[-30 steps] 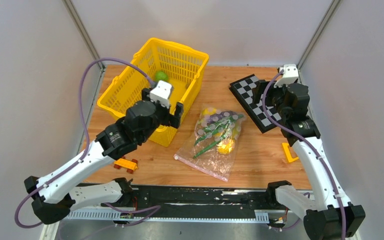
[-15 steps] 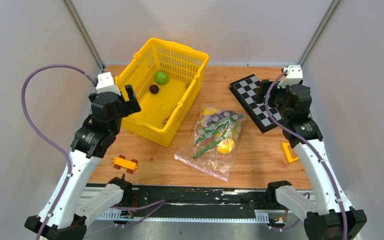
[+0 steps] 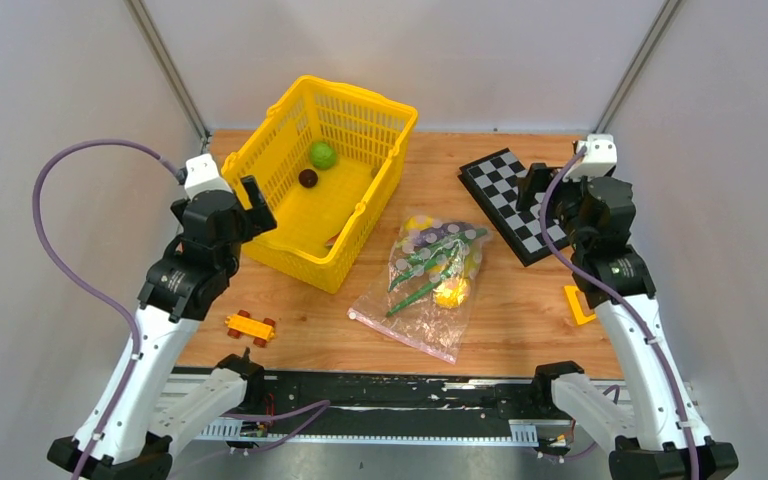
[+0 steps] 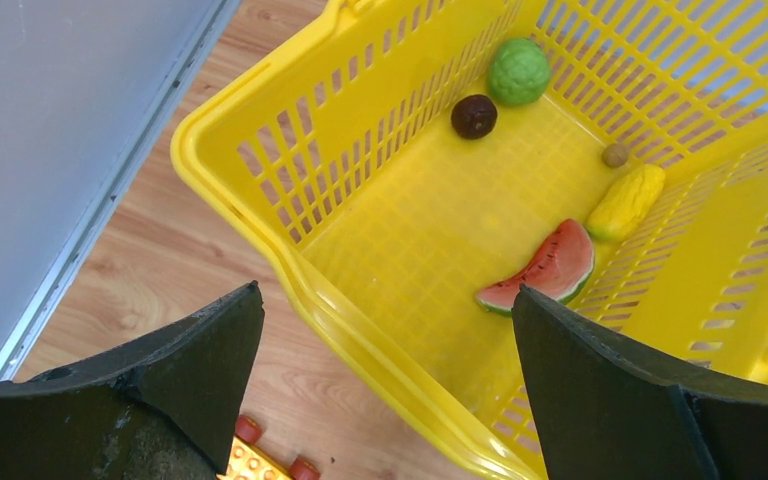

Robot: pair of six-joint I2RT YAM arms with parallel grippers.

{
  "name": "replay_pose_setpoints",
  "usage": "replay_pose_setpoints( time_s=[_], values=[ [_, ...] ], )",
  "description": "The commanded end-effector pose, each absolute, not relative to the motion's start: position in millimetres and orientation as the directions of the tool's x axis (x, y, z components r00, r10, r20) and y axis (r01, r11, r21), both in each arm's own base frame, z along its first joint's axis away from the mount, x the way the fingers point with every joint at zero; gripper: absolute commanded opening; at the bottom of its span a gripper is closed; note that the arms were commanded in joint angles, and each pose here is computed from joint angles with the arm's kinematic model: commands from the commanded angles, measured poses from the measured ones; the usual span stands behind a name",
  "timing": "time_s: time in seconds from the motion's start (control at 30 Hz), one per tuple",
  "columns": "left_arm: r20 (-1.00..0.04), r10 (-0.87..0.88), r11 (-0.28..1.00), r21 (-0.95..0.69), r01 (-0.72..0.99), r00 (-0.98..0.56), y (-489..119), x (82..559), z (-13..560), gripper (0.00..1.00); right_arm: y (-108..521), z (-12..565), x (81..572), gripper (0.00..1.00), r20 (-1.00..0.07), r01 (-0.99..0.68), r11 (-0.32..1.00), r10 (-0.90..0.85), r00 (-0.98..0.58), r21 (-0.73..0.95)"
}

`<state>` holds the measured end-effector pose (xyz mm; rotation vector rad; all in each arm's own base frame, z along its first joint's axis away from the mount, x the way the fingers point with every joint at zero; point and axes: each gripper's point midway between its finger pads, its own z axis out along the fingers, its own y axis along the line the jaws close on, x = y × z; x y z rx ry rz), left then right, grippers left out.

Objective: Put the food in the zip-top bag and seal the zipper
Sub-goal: Reset both arms

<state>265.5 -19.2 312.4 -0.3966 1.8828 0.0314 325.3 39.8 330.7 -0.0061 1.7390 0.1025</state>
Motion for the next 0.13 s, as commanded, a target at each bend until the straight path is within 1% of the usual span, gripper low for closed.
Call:
replay_pose_setpoints(
  time_s=[0.0,0.1],
  values=[
    [-0.927,-0.283,0.929,-0.201,-0.312,-0.246,-14.9,266.5,315.6,1.0,40.0,352.2,323.9,0.92,-0.989,-0.059,0.994,0.089,-0.12,0.096],
    [-0.929,-0.275,0.933,-0.195,-0.302,-0.25,-16.2,267.4,315.6,1.0,42.2,352.2,324.7,0.92,-0.988,-0.069,0.992,0.095,-0.12,0.104]
  ],
)
